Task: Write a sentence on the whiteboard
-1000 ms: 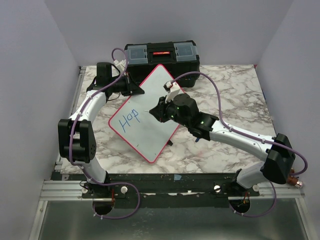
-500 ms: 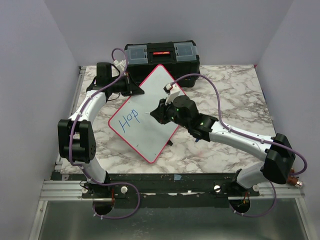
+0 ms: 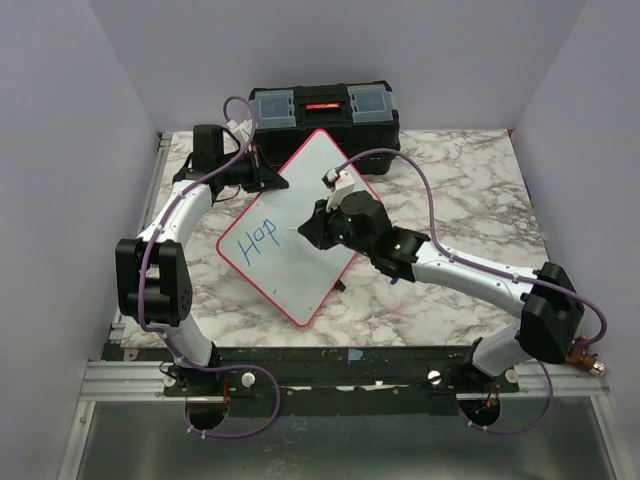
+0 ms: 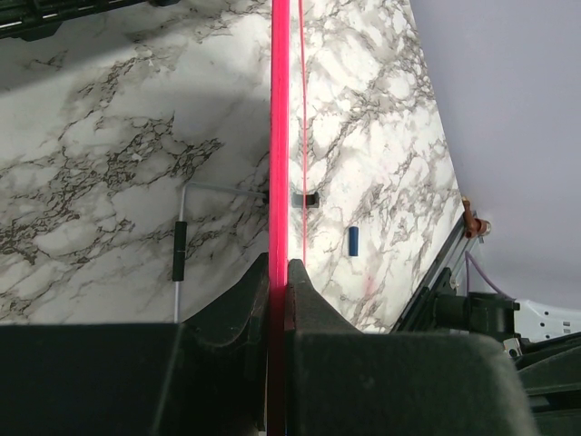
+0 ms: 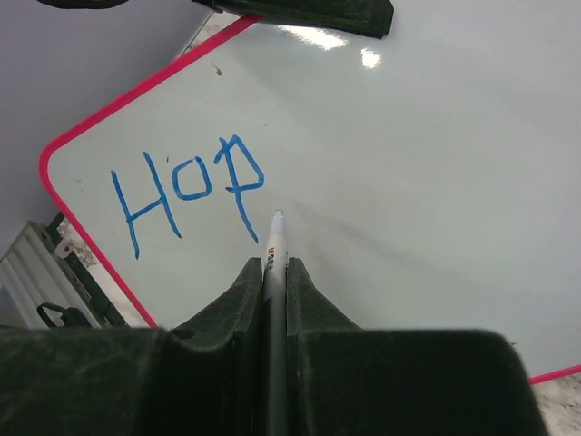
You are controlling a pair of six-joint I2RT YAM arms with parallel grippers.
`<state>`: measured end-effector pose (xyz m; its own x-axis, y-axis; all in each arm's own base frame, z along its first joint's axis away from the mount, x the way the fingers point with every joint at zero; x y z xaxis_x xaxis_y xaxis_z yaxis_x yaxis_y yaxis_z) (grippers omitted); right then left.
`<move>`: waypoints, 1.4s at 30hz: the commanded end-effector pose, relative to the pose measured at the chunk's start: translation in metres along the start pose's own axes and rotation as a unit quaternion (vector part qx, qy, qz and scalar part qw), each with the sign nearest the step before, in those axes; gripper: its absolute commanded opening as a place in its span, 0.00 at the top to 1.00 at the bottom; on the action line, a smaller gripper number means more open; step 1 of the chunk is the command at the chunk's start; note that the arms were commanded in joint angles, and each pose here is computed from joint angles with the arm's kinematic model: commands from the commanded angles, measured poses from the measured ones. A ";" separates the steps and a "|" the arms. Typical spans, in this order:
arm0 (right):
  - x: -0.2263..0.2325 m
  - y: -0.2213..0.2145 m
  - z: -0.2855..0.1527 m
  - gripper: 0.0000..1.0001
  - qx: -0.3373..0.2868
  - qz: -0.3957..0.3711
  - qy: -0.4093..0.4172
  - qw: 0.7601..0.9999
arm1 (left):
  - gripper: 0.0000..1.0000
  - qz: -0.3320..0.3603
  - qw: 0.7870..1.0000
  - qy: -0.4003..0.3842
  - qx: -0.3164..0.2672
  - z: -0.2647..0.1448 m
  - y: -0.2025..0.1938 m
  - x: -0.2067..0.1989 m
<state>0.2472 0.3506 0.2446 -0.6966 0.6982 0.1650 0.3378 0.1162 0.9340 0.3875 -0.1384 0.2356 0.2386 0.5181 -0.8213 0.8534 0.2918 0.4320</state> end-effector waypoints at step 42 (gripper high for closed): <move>-0.002 0.016 0.055 0.99 -0.006 -0.013 -0.030 0.999 | 1.00 0.067 0.998 -0.008 -0.015 -0.004 0.007 -0.017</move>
<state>0.2836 0.3866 0.2460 -0.6615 0.7372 0.1375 0.3110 0.1028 0.9448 0.3875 -0.1381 0.2354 0.2395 0.5201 -0.8198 0.8532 0.2902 0.4334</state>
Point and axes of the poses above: each gripper's point midway between its finger pads, its own z axis out along the fingers, its own x axis along the line the jaws close on, y = z × x, the point moved 5 cm from there along -z, back along the fingers, and after that the axes turned 12 degrees about -z, right-handed, at the moved point
